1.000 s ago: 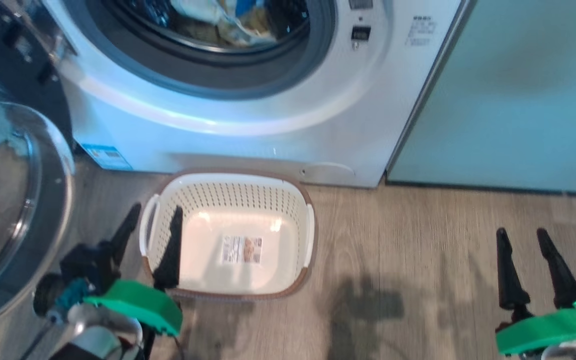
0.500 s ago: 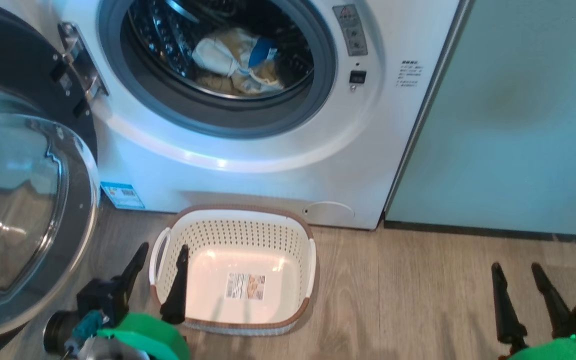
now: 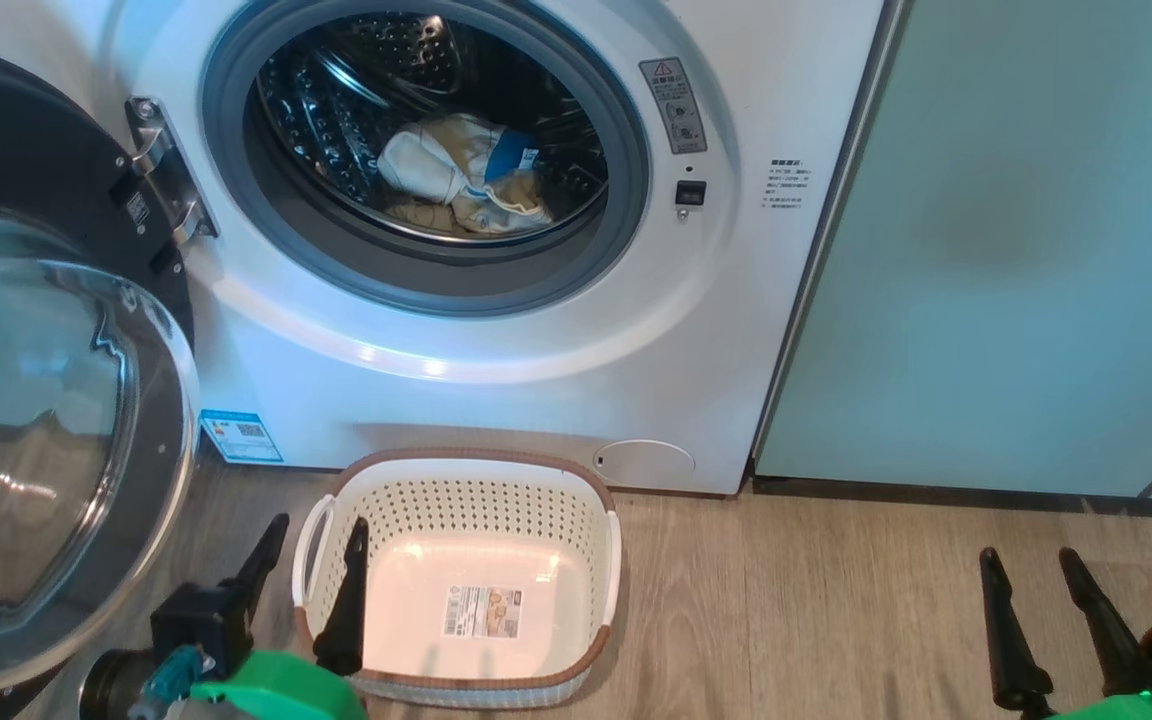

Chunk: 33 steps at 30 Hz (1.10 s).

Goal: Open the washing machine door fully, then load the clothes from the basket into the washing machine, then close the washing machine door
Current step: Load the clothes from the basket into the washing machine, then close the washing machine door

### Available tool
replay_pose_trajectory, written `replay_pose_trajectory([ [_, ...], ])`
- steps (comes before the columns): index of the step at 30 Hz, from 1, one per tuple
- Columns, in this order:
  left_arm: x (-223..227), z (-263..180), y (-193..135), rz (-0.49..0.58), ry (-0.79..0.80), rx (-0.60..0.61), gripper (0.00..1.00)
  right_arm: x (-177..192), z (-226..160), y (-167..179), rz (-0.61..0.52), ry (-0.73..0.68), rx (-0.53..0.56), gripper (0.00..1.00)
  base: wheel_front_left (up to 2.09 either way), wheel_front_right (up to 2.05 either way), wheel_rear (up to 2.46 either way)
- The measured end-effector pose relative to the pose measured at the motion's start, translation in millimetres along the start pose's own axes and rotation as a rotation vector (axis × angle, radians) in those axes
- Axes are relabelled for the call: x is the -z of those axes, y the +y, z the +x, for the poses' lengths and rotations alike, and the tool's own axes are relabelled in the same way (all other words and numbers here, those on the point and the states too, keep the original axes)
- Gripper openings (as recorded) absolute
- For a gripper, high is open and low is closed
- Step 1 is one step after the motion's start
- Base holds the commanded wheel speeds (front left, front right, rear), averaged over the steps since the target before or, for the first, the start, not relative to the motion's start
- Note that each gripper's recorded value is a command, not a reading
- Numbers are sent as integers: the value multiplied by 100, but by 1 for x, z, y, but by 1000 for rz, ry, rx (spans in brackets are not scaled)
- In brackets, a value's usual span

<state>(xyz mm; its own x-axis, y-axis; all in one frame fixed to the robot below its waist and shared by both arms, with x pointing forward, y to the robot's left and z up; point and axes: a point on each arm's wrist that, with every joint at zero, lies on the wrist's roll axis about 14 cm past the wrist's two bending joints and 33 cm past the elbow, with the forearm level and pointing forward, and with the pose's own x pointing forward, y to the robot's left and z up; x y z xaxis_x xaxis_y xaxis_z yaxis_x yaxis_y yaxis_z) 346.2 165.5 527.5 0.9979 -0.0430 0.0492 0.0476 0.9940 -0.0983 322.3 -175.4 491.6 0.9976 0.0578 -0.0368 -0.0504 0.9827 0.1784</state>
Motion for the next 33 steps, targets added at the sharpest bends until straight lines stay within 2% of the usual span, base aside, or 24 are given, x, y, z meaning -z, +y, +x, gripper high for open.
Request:
replay_pose_trajectory([
  [22, -1, -2, 1, 13, -5, 1, 100, -3, -1, 3, 1, -10, -8, 100, -4, 4, 0],
  [33, 0, -1, 1, 23, -4, 1, 100, -2, 0, 3, 2, -7, -9, 100, -124, 124, 0],
])
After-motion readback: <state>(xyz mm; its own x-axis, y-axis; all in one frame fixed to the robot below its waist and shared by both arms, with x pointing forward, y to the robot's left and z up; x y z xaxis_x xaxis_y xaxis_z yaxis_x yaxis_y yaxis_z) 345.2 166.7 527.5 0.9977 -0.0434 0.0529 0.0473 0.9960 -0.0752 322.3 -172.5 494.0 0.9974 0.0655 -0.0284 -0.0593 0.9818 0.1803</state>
